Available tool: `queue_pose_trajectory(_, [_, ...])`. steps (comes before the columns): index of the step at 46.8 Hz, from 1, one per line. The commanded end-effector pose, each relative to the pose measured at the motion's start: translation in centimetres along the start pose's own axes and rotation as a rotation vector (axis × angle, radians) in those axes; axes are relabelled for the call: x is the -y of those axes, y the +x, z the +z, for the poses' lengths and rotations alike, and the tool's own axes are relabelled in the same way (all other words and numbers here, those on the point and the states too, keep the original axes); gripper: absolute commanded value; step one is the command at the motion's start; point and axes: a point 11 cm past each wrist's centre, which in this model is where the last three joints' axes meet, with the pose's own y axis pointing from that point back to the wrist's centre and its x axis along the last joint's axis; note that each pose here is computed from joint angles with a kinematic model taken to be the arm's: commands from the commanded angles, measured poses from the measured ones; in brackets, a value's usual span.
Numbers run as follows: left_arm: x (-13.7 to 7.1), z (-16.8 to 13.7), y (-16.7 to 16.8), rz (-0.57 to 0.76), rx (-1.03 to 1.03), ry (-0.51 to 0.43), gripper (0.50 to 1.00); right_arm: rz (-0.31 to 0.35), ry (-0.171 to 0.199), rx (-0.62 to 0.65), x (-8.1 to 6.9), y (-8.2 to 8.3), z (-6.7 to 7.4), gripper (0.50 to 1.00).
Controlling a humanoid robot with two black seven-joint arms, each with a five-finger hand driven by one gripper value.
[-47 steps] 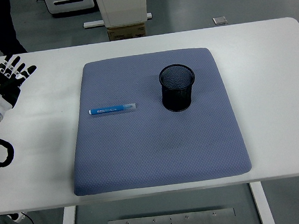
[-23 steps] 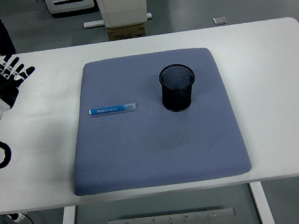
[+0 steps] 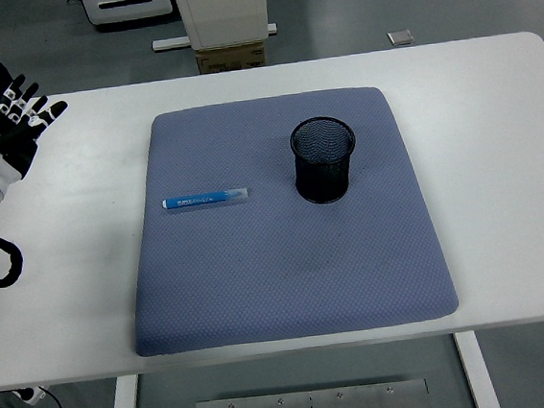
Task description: Left hand places marker in pen holder
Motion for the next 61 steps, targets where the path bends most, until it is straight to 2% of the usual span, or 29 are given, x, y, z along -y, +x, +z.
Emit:
queue_pose_trajectory(1, [0.4, -0.4, -2.1, -0.068, 0.040, 0.035, 1.000, 0.000, 0.000, 0.000, 0.0, 0.0, 0.0, 1.000])
queue_pose_trajectory(11, [1.1, -0.3, -4.4, -0.177, 0.207, 0.116, 1.000, 0.000, 0.000, 0.000, 0.0, 0.0, 0.0, 1.000])
queue_pose_trajectory(19, [1.6, 0.7, -5.4, -0.219, 0.257, 0.110, 1.000, 0.000, 0.000, 0.000, 0.0, 0.0, 0.0, 1.000])
queue_pose_trajectory(20, [1.7, 1.2, -6.5, -0.292, 0.247, 0.112, 1.000, 0.000, 0.000, 0.000, 0.0, 0.0, 0.0, 1.000])
queue_pose_trajectory(22, [2.0, 1.7, -7.1, -0.308, 0.260, 0.106, 1.000, 0.000, 0.000, 0.000, 0.0, 0.0, 0.0, 1.000])
queue_pose_trajectory(29, [3.0, 3.1, -8.7, -0.348, 0.415, 0.132, 1.000, 0.000, 0.000, 0.000, 0.0, 0.0, 0.0, 1.000])
queue_pose_trajectory(42, [3.9, 6.4, -10.4, -0.393, 0.625, 0.127, 1.000, 0.000, 0.000, 0.000, 0.0, 0.0, 0.0, 1.000])
queue_pose_trajectory(55, [3.2, 4.6, -11.1, -0.510, 0.876, 0.188, 1.000, 0.000, 0.000, 0.000, 0.0, 0.0, 0.0, 1.000])
queue_pose_trajectory(61, [3.0, 4.1, -12.6, -0.578, 0.957, 0.207, 1.000, 0.000, 0.000, 0.000, 0.0, 0.0, 0.0, 1.000])
